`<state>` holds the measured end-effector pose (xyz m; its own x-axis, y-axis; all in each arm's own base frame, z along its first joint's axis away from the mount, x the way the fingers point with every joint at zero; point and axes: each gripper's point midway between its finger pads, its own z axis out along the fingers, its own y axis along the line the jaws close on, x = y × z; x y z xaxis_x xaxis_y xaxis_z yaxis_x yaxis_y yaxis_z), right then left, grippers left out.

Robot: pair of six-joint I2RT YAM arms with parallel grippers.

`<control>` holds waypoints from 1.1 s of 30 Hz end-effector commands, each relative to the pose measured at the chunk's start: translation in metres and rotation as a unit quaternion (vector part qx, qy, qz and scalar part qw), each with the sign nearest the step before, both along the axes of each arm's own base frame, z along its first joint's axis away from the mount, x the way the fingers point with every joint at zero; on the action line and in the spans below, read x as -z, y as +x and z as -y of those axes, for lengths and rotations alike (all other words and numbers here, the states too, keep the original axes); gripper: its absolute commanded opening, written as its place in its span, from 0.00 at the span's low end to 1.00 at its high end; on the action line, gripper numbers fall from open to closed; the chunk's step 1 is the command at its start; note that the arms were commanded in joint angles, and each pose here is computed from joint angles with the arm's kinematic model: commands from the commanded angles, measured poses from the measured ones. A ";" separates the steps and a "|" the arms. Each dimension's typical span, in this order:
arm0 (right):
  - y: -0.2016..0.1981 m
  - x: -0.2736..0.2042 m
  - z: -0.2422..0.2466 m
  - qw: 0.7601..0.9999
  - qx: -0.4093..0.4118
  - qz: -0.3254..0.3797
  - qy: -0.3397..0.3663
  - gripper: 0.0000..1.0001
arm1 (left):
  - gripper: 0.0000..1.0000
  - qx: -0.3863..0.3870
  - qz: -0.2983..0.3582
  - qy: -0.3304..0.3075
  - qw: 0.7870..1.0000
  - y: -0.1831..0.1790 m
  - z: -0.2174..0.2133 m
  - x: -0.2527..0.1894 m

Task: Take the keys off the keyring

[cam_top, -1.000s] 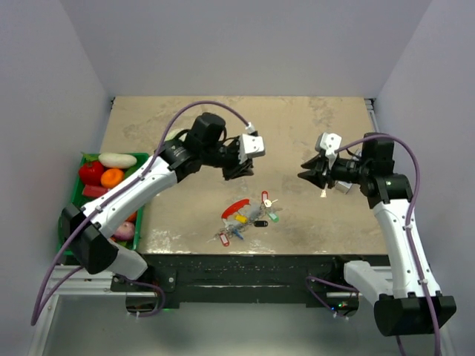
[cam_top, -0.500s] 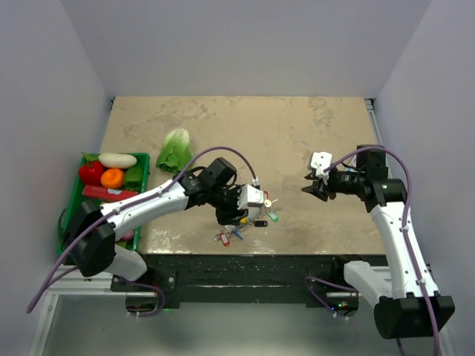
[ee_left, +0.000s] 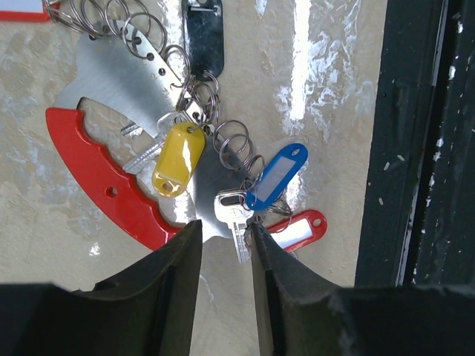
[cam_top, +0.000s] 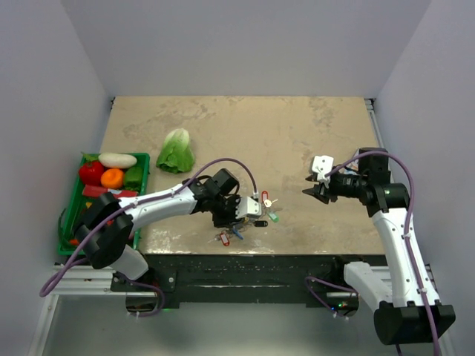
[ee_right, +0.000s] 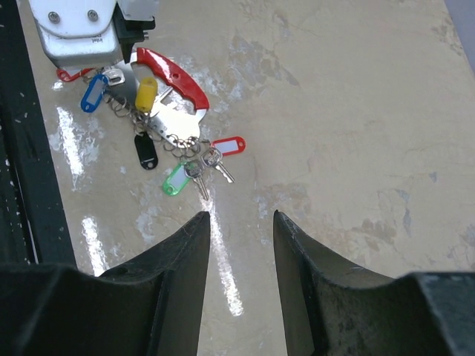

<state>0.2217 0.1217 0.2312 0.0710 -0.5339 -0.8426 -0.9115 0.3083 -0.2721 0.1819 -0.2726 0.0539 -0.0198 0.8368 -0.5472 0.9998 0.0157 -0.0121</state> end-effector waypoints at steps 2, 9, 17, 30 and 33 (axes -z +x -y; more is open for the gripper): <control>-0.005 0.003 -0.001 1.000 -0.008 -0.002 -0.001 0.43 | 0.35 0.031 0.021 -0.002 0.999 0.000 -0.001 0.007; -0.004 0.002 -0.002 1.000 -0.009 -0.003 0.002 0.43 | 0.36 0.037 0.012 -0.011 0.999 -0.005 0.007 0.015; -0.007 0.004 -0.002 1.000 -0.008 -0.007 0.002 0.43 | 0.32 0.036 0.007 -0.017 0.999 -0.002 0.017 0.021; -0.005 0.002 -0.002 1.000 -0.006 -0.006 0.002 0.43 | 0.10 0.051 -0.010 -0.032 0.998 -0.009 0.026 0.015; -0.005 0.000 -0.001 1.000 -0.004 -0.001 0.002 0.43 | 0.00 0.054 -0.018 -0.034 0.998 -0.011 0.028 0.014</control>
